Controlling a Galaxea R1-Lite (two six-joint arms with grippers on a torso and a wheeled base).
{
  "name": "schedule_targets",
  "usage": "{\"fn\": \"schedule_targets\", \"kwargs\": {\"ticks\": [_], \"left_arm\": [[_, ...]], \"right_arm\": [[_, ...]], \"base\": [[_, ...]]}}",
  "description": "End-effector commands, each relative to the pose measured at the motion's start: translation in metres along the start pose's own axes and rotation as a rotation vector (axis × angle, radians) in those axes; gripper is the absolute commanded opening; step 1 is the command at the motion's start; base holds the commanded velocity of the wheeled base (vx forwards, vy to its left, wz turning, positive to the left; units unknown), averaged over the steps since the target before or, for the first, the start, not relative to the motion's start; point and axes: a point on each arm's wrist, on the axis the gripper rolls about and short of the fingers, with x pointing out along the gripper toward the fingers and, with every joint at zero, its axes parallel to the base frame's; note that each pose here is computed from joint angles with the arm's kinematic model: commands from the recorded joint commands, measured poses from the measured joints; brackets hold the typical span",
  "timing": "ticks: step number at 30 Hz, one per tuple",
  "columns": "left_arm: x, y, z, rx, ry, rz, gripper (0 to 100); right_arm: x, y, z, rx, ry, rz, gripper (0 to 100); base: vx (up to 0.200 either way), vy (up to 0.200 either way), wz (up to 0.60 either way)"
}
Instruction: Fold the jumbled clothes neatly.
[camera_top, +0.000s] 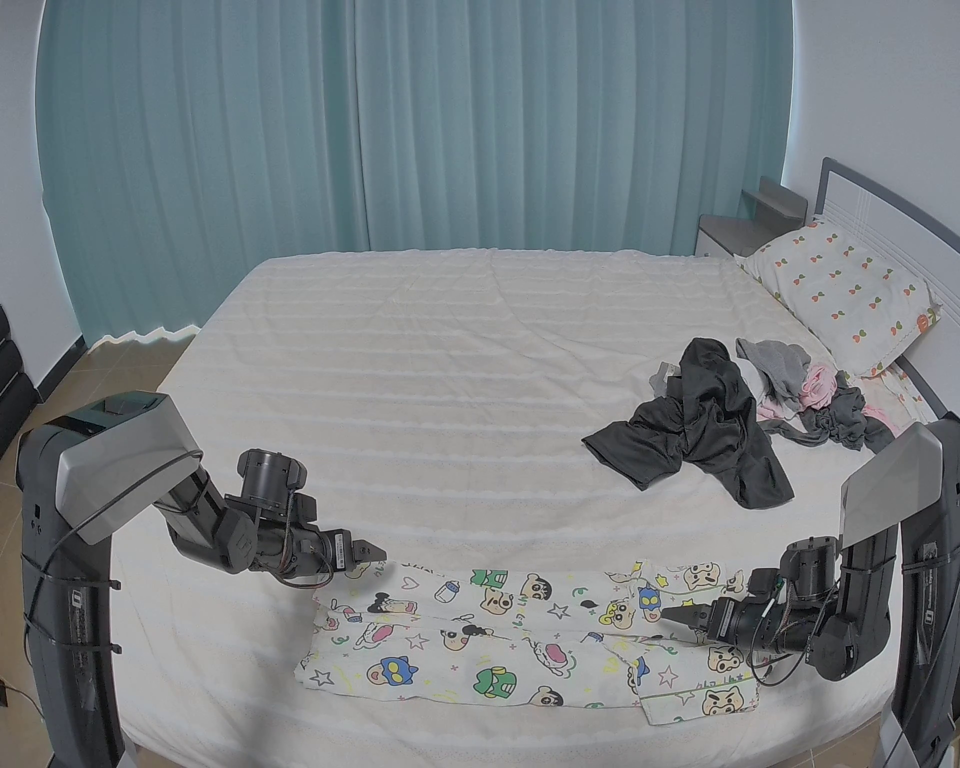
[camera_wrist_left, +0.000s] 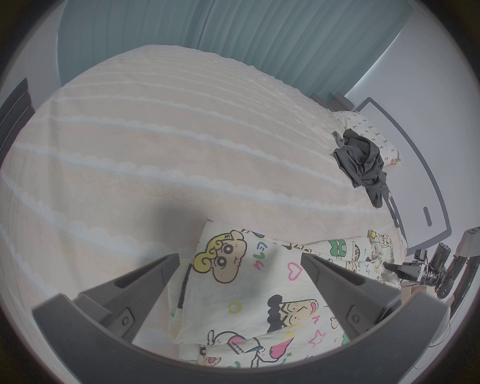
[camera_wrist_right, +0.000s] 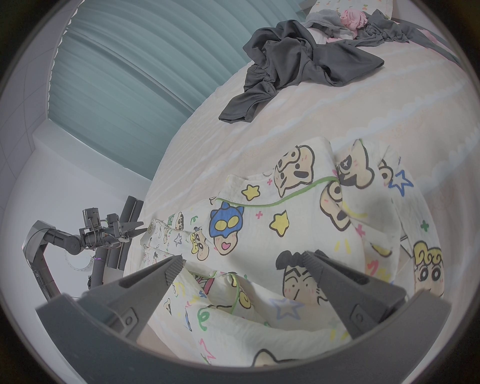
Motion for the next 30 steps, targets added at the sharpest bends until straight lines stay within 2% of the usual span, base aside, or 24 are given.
{"fn": "schedule_targets", "kwargs": {"ticks": [1,5,6,19,30], "left_arm": [[0.001,-0.002,0.001,0.003,-0.003,-0.003,100],[0.006,-0.001,0.001,0.003,0.001,-0.004,100],[0.008,-0.002,0.0,0.003,0.003,-0.005,0],[0.003,0.001,0.002,-0.048,-0.007,0.007,0],[-0.027,-0.013,0.019,-0.04,-0.089,-0.016,0]], "right_arm": [[0.0,0.0,0.0,-0.001,0.0,0.001,100],[0.0,0.0,0.0,0.0,0.001,0.001,100],[0.0,0.0,0.0,-0.001,-0.002,0.002,100],[0.0,0.0,0.0,0.0,-0.001,0.001,100],[0.0,0.0,0.001,0.0,-0.003,0.0,100]], "base": [[0.0,0.0,0.0],[0.0,0.0,0.0],[0.0,0.0,0.0],[0.0,0.0,0.0],[0.0,0.0,0.0]]}}
